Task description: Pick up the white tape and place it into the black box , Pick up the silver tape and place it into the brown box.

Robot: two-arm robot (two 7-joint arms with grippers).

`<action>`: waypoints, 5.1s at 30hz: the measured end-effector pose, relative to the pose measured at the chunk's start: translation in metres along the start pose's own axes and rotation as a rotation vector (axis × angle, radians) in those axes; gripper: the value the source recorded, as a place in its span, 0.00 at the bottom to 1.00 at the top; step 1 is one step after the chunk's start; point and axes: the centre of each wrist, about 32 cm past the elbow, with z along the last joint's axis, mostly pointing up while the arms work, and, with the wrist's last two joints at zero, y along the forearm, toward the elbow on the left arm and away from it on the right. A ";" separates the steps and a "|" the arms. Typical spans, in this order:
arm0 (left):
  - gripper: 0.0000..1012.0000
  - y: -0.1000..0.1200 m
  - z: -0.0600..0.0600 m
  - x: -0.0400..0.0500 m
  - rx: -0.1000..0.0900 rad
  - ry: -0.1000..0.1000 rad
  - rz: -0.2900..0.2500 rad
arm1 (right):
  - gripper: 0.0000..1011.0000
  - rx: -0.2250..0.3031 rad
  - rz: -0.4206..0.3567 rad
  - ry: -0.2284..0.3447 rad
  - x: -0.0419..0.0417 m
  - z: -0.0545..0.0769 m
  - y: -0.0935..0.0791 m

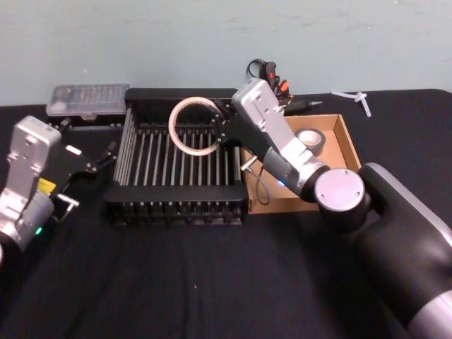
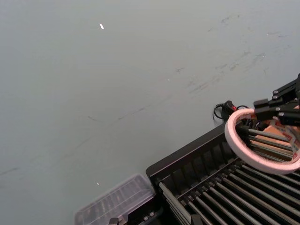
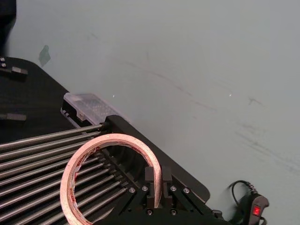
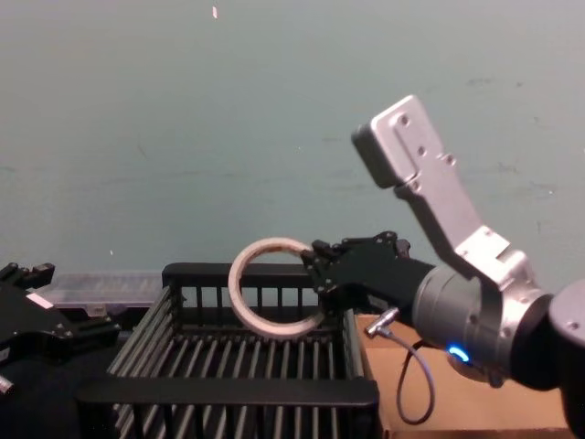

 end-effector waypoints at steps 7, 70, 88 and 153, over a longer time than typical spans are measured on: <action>0.99 0.000 0.000 0.0000 0.000 0.000 0.000 | 0.09 -0.024 0.010 -0.003 -0.0075 -0.009 0.009; 0.99 0.000 0.000 0.0000 0.000 0.000 0.000 | 0.99 -0.040 0.012 -0.002 -0.0110 -0.012 0.012; 0.99 0.000 0.000 0.0000 0.000 0.000 0.000 | 0.99 -0.003 -0.029 0.005 0.0004 0.002 -0.012; 0.99 0.000 0.000 0.0000 0.000 0.000 0.000 | 0.99 -0.240 -0.374 -0.004 0.0261 -0.046 -0.114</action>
